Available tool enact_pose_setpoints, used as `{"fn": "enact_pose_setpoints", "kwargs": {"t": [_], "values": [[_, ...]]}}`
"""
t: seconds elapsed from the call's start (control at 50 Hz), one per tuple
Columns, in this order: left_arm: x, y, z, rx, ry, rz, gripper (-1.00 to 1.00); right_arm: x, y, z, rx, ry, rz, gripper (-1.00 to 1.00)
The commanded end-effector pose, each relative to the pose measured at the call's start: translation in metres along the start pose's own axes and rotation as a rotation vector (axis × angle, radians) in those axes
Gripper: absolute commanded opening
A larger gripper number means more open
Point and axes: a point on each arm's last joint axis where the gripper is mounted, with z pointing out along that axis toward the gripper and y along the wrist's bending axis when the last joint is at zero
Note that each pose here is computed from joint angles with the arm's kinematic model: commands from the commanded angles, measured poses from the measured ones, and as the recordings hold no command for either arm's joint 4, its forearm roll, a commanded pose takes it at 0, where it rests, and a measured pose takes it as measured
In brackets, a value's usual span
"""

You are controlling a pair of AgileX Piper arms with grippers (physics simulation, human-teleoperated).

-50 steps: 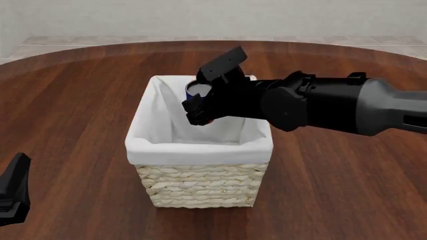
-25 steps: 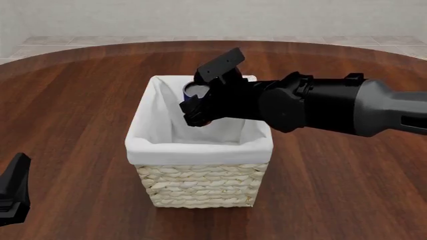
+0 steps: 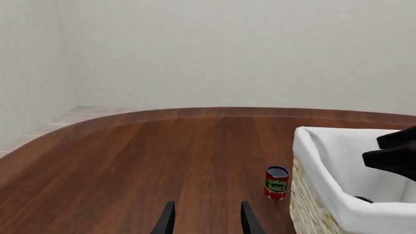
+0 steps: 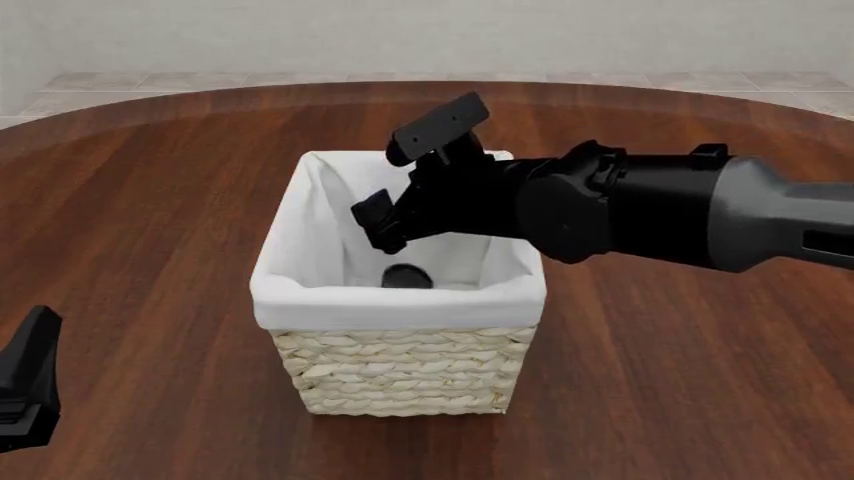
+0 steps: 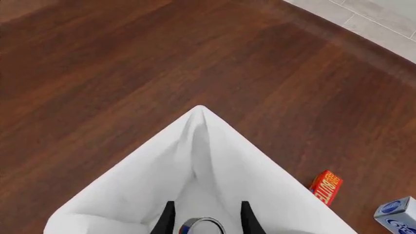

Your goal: Pick up the alphabet soup and put it in the basket.

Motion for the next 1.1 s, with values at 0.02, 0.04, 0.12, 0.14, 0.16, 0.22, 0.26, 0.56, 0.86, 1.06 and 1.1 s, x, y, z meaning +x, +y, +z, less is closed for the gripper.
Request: {"fn": "enact_pose_setpoints", "kwargs": {"t": [0.02, 0.04, 0.12, 0.14, 0.16, 0.22, 0.26, 0.56, 0.86, 1.06, 1.1], "values": [[0.000, 0.000, 0.000, 0.000, 0.000, 0.000, 1.00, 0.000, 0.001, 0.000, -0.002, 0.000, 0.001, 1.00], [0.000, 0.000, 0.000, 0.000, 0.000, 0.000, 1.00, 0.000, 0.001, 0.000, -0.002, 0.000, 0.000, 1.00], [0.000, 0.000, 0.000, -0.001, -0.001, 0.000, 1.00, 0.000, 0.001, 0.000, -0.002, 0.000, 0.002, 1.00], [0.000, 0.000, 0.000, -0.001, -0.001, 0.000, 1.00, 0.000, 0.001, 0.000, -0.002, 0.000, 0.002, 1.00], [0.000, 0.000, 0.000, -0.001, -0.001, 0.000, 1.00, -0.001, 0.001, -0.001, -0.003, 0.000, 0.002, 1.00], [0.000, 0.000, 0.000, 0.000, -0.001, 0.000, 1.00, -0.001, 0.002, -0.001, -0.004, -0.002, 0.003, 1.00], [0.000, 0.000, 0.000, -0.001, -0.001, 0.000, 1.00, -0.003, 0.002, -0.003, -0.005, -0.005, 0.005, 1.00], [0.000, 0.000, 0.000, 0.000, -0.001, 0.000, 1.00, -0.012, 0.003, -0.015, -0.008, -0.028, 0.009, 1.00], [0.000, 0.000, 0.000, 0.000, 0.000, 0.000, 1.00, -0.018, 0.005, -0.025, -0.013, -0.047, 0.004, 1.00], [0.000, 0.000, 0.000, 0.000, -0.001, 0.000, 1.00, -0.021, 0.005, -0.031, -0.013, -0.056, 0.010, 1.00], [0.000, 0.000, 0.000, -0.001, -0.001, 0.000, 1.00, -0.021, 0.005, -0.032, -0.013, -0.059, 0.011, 1.00]]}}
